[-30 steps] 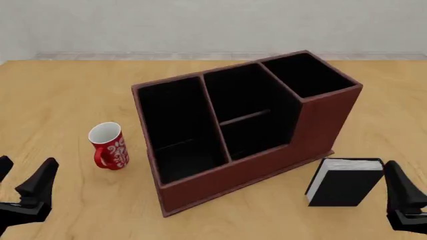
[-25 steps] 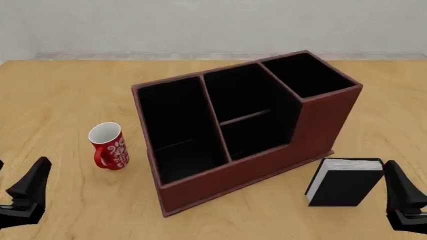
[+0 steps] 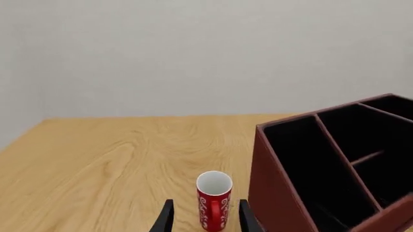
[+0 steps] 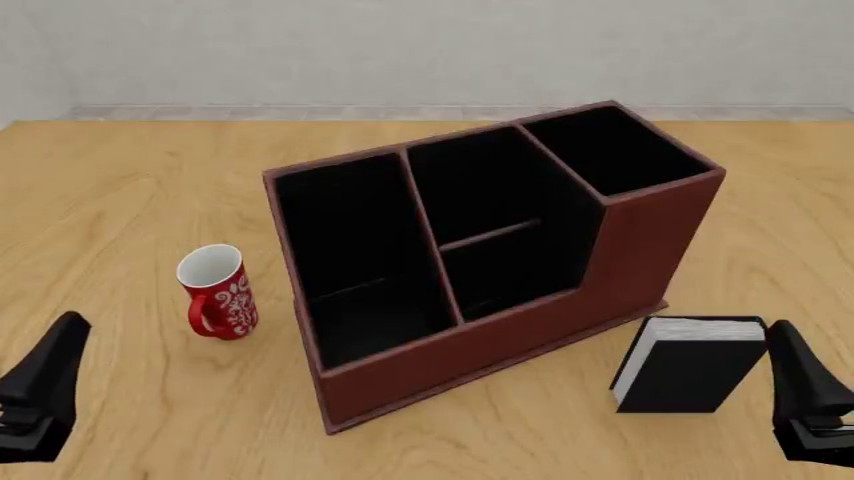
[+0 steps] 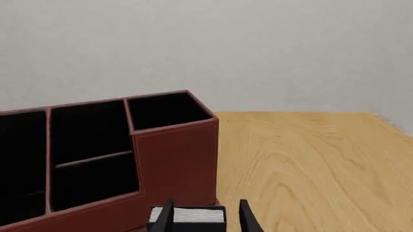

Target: Pick up the book and place it in the back compartment of the caddy.

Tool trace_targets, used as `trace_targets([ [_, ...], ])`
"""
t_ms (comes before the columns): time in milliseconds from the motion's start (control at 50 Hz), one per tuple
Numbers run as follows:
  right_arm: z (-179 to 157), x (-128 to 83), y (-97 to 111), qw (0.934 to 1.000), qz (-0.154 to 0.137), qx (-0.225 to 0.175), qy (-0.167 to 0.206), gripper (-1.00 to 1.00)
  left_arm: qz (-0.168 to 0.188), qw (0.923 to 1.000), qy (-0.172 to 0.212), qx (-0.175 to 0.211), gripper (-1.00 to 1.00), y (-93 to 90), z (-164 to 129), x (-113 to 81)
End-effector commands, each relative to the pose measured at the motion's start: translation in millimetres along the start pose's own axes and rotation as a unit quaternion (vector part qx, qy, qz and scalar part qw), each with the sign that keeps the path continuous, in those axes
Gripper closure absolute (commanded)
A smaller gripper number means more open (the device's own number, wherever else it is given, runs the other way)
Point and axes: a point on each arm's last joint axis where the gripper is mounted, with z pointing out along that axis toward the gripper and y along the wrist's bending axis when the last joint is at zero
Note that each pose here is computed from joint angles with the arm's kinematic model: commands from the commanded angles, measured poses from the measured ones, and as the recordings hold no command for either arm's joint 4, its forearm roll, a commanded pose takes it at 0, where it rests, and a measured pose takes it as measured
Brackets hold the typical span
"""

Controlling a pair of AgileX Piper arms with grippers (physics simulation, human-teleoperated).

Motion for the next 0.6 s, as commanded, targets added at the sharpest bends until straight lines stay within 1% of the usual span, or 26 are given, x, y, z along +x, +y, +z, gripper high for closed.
trace_targets([
  [20, -0.4, -0.5, 0.0, 1.0, -0.003, 0.0, -0.002, -1.0, -0.011, 0.9989, -0.006, 0.045, -1.0, -4.7, -2.2, -13.1],
  [60, -0.6, -0.9, 0.1, 1.0, -0.005, -0.001, -0.004, -1.0, -0.012, 0.9985, -0.008, 0.053, -1.0, -5.4, -2.6, -17.3],
  [120, 1.3, 0.6, 0.0, 1.0, 0.004, 0.0, 0.004, -1.0, -0.016, 0.9976, -0.012, 0.067, -1.0, -6.8, -2.5, -26.3],
  [140, 1.3, 0.6, 0.0, 1.0, 0.004, 0.0, 0.004, -1.0, -0.016, 0.9976, -0.012, 0.067, -1.0, -6.8, -2.4, -26.3],
  [200, -0.5, -0.5, 0.1, 1.0, -0.005, -0.001, -0.004, -1.0, -0.016, 0.9965, -0.018, 0.08, -1.0, -8.3, -0.6, -36.9],
  [220, -0.6, -0.7, 0.1, 1.0, -0.004, -0.001, -0.004, -1.0, -0.018, 0.9959, -0.018, 0.087, -1.0, -9.5, 1.9, -39.9],
  [260, 0.9, 0.4, 0.0, 1.0, 0.004, 0.0, 0.003, -1.0, -0.019, 0.9944, -0.012, 0.104, -1.0, -12.4, 7.0, -40.4],
  [300, 0.5, 0.3, 0.0, 1.0, 0.003, 0.0, 0.003, -1.0, -0.017, 0.9925, -0.006, 0.121, -1.0, -15.9, 12.8, -41.1],
  [320, 0.5, 0.3, 0.0, 1.0, 0.003, 0.0, 0.003, -1.0, -0.017, 0.9925, -0.006, 0.121, -1.0, -15.9, 12.8, -41.1],
  [340, -0.5, -0.6, 0.0, 1.0, -0.003, 0.0, -0.002, -1.0, -0.016, 0.9915, -0.002, 0.129, -1.0, -18.3, 17.5, -37.5],
  [360, -0.5, -0.5, 0.1, 1.0, -0.004, -0.001, -0.004, -1.0, -0.018, 0.991, -0.001, 0.132, -1.0, -19.3, 19.4, -38.0],
  [420, 0.4, 0.3, 0.0, 1.0, 0.002, 0.0, 0.001, -1.0, -0.02, 0.9884, 0.003, 0.151, -1.0, -24.3, 26.6, -39.6],
  [440, 1.1, 0.6, 0.0, 1.0, 0.004, 0.0, 0.003, -1.0, -0.017, 0.987, 0.003, 0.16, -1.0, -26.8, 29.3, -39.5],
  [480, -0.3, -0.3, 0.0, 1.0, 0.0, 0.0, -0.001, -1.0, -0.017, 0.9846, 0.008, 0.174, -1.0, -31.9, 36.3, -37.8],
  [520, -0.6, -0.8, 0.1, 1.0, -0.004, -0.001, -0.004, -1.0, -0.003, 0.9799, 0.017, 0.199, -1.0, -40.1, 43.7, -37.8],
  [540, -0.6, -0.8, 0.1, 1.0, -0.004, -0.001, -0.004, -1.0, -0.003, 0.9799, 0.017, 0.199, -1.0, -40.1, 43.9, -37.7],
  [600, 1.1, 0.5, 0.0, 1.0, 0.004, 0.0, 0.003, -1.0, -0.001, 0.9762, 0.018, 0.216, -1.0, -46.9, 50.0, -38.8],
])
